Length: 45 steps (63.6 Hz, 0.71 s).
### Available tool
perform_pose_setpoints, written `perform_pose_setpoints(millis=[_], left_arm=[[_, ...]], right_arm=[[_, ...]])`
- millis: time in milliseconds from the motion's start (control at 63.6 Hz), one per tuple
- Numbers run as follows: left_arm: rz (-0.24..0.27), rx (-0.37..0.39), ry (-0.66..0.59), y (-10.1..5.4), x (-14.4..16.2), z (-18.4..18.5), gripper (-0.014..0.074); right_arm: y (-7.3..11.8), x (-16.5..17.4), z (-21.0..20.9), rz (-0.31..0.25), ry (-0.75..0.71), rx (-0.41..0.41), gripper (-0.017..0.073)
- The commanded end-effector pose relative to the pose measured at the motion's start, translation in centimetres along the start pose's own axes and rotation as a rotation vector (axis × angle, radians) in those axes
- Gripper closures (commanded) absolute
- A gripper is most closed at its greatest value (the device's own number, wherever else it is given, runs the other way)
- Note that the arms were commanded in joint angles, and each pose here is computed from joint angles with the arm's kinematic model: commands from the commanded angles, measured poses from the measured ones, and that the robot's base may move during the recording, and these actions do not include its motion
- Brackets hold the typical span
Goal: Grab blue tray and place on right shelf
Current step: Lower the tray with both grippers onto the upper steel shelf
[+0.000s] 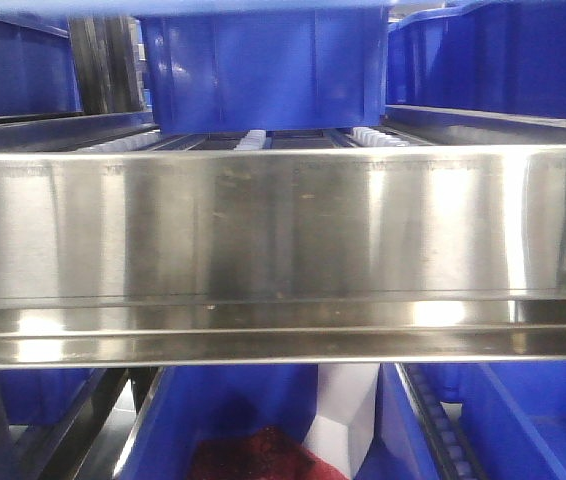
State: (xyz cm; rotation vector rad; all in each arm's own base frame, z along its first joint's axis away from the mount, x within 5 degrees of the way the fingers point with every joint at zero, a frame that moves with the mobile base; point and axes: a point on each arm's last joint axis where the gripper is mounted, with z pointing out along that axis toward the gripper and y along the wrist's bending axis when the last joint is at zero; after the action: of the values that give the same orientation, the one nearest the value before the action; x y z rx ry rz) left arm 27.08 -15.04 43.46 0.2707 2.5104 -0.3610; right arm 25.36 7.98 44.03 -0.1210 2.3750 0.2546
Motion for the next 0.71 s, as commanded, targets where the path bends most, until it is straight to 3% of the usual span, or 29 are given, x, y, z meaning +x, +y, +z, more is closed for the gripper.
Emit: perform_pose_setpoints(millis=[0,220,424,566,629,692], left_arm=[[0.011,-0.022,-0.068,0.5,-1.7,0.7,0.0642],[-0.012,-0.059,0.062,1.5,-2.2,6.4,0.0642],[-0.017,-0.056,0.09,1.5,-2.2,8.1,0.063],[-0.017,-0.061,0.106,1.5,-2.1,8.4,0.0489],[-0.018,-0.06,0.106,1.5,-2.1,8.4,0.036],[-0.019,-0.058,0.106,1.5,-2.1,8.4,0.0244]], right_arm=[[0.3,-2.1,0.1,-0.024,-0.087,-0.015,0.0494],[0.3,-2.7,6.9,-0.025,0.025,0.011,0.0494],[0.2,-2.2,11.0,-0.024,0.123,0.03,0.0463],[0.1,-2.0,11.4,-0.024,0.149,0.035,0.0242],[0.1,-2.0,11.4,-0.024,0.148,0.035,0.0068],[0.1,-2.0,11.3,-0.027,0.152,0.041,-0.0042]])
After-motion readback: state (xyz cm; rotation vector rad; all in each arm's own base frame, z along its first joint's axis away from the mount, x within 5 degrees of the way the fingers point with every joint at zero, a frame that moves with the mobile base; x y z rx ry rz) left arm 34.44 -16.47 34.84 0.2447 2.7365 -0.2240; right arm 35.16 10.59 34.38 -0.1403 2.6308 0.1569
